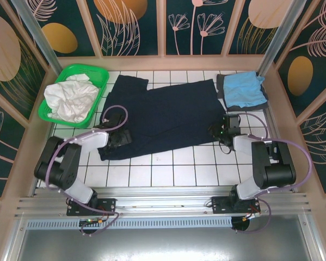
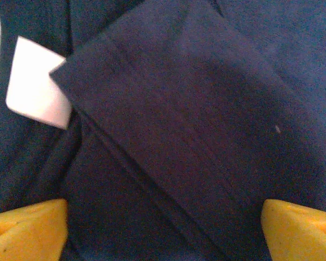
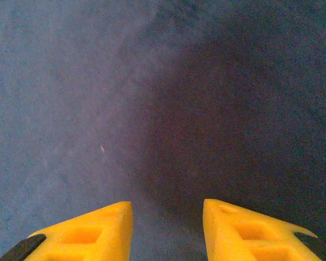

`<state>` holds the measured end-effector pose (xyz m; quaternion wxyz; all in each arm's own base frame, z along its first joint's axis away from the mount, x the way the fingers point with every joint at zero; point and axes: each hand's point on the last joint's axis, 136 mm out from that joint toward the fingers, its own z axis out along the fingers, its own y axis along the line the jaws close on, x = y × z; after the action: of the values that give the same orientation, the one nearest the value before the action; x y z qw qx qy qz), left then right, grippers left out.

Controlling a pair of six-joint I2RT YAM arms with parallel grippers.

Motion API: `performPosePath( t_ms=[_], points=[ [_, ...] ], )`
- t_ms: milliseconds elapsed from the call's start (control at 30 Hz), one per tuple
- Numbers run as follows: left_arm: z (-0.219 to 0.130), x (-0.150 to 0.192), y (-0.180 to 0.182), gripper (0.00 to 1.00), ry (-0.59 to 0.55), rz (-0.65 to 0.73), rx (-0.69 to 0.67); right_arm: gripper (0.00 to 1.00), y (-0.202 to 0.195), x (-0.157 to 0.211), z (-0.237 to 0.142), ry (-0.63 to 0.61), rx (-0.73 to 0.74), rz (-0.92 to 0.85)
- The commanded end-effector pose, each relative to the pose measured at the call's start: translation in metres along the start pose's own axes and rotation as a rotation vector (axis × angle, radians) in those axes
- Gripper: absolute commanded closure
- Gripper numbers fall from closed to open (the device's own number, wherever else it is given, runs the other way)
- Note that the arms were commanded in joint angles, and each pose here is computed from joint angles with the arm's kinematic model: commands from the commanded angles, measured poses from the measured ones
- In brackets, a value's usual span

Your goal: Fold and stack the t-shirts

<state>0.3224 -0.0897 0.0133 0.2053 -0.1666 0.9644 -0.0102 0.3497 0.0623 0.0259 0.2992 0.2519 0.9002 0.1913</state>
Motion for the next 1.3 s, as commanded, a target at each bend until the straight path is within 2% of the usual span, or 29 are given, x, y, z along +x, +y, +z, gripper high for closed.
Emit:
performPosePath(
  t_ms=[0, 167, 300, 400, 567, 667, 833, 967, 1067, 1200, 1267],
  points=[
    [0.018, -0.031, -0.023, 0.11, -0.061, 0.010, 0.016, 0.61, -0.013, 0.010, -0.002, -0.010, 0.035, 0.057],
    [0.043, -0.061, -0.037, 0.12, -0.049, 0.068, -0.047, 0.62, -0.020, 0.035, -0.009, 0.045, 0.067, 0.066],
    [0.042, -0.071, -0.027, 0.11, -0.058, 0.082, -0.112, 0.62, -0.012, 0.054, -0.032, 0.054, 0.023, 0.079],
    [0.032, -0.059, -0.011, 0.09, -0.050, 0.076, -0.147, 0.62, 0.001, 0.058, -0.049, 0.055, -0.016, 0.066],
    [0.013, -0.030, 0.019, 0.06, -0.049, 0.043, -0.171, 0.62, 0.053, 0.021, -0.079, -0.066, -0.121, -0.036],
    [-0.004, -0.041, 0.019, 0.03, -0.098, 0.033, -0.163, 0.62, 0.068, 0.005, -0.067, -0.088, -0.117, -0.120],
    [-0.020, -0.054, 0.002, 0.02, -0.115, 0.016, -0.091, 0.65, 0.066, 0.007, -0.016, -0.012, -0.046, -0.183],
    [-0.020, -0.034, -0.011, 0.03, -0.097, -0.007, 0.044, 0.67, 0.049, 0.024, 0.009, 0.051, -0.021, -0.146],
    [-0.002, -0.011, -0.012, 0.04, -0.062, -0.016, 0.104, 0.68, 0.034, 0.043, 0.020, 0.096, -0.001, -0.112],
    [0.011, -0.002, 0.007, 0.03, -0.042, -0.023, 0.007, 0.70, 0.021, 0.072, 0.022, 0.169, 0.012, -0.079],
    [0.008, -0.005, 0.011, 0.02, -0.056, -0.030, 0.007, 0.70, 0.012, 0.086, 0.019, 0.197, 0.037, -0.069]
  ],
)
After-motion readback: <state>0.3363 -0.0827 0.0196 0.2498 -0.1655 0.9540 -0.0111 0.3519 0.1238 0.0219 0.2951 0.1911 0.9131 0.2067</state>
